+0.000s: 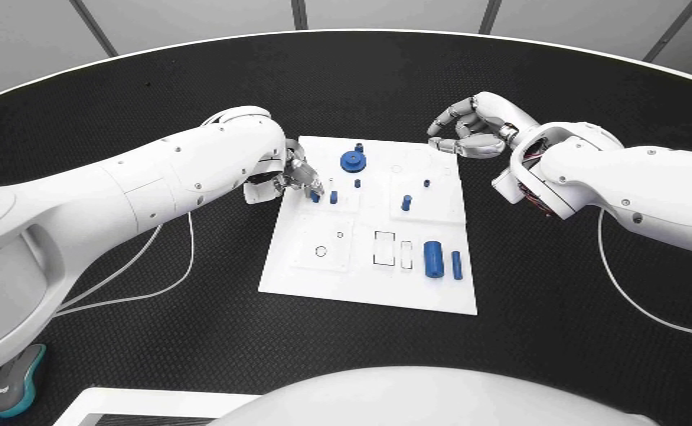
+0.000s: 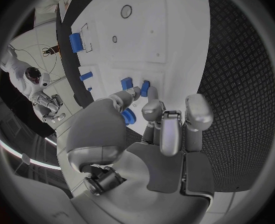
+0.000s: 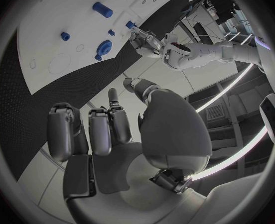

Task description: Assemble the parts on the task board

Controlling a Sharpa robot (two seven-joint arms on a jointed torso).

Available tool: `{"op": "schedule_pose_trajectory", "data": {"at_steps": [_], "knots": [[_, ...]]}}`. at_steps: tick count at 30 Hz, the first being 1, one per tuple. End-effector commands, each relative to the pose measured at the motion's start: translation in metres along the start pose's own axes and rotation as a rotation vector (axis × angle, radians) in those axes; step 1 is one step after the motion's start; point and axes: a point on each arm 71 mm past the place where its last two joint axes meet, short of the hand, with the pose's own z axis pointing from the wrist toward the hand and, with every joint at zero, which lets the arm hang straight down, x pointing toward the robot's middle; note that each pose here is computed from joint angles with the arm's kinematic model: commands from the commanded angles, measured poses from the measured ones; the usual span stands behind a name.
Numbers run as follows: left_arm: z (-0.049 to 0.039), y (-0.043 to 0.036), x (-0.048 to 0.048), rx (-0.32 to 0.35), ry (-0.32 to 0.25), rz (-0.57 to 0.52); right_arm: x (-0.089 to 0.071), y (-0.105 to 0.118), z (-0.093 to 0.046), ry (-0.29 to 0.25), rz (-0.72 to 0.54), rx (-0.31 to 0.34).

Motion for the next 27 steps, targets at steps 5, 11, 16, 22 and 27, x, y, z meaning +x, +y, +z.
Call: {"op": "schedule_pose_trajectory", "data": {"at_steps": [5,11,16,22,27], "knots": [[-0.0001,-0.0007,0.0011,0.001,0.011,0.008,0.0000,0.0001,0.0001,0.000,0.000,0.000],[-0.0003,-0.0011,0.0019,0.002,0.019,0.013,0.0000,0.0000,0.0001,-0.001,0.000,0.000],[-0.0002,-0.0011,0.0019,0.001,0.019,0.013,0.0000,0.0000,0.0001,-0.001,0.000,0.000],[0.0000,-0.0008,0.0011,-0.001,0.011,0.008,0.0001,0.0001,0.0004,-0.001,0.000,0.000],[0.0001,-0.0004,0.0008,-0.003,0.010,0.006,0.0001,0.0001,0.0005,-0.002,0.000,-0.001]]}}
